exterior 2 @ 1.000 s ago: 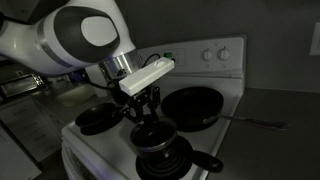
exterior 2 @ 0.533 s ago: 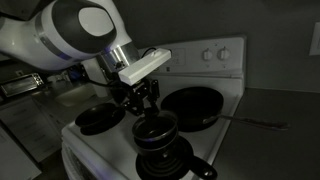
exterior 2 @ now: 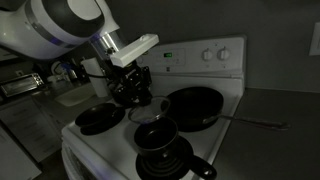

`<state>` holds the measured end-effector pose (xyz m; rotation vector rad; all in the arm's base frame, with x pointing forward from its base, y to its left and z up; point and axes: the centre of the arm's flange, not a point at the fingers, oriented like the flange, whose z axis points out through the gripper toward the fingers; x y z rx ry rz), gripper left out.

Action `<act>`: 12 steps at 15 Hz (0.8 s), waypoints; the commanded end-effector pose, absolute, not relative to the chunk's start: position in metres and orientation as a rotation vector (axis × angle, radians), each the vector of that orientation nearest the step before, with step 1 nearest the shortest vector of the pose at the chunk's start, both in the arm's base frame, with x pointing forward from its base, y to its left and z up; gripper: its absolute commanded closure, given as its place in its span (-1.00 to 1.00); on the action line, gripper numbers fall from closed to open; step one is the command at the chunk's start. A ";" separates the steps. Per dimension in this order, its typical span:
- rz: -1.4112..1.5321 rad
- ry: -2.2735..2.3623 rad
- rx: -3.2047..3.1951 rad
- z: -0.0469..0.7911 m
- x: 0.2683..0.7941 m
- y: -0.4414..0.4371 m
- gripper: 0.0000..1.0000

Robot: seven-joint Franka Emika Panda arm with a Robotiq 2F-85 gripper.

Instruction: Remove the lid from the pot on the right front plate of the stove

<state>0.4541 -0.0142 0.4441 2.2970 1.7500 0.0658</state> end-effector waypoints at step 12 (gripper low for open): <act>0.227 1.768 2.262 0.459 0.464 0.077 0.71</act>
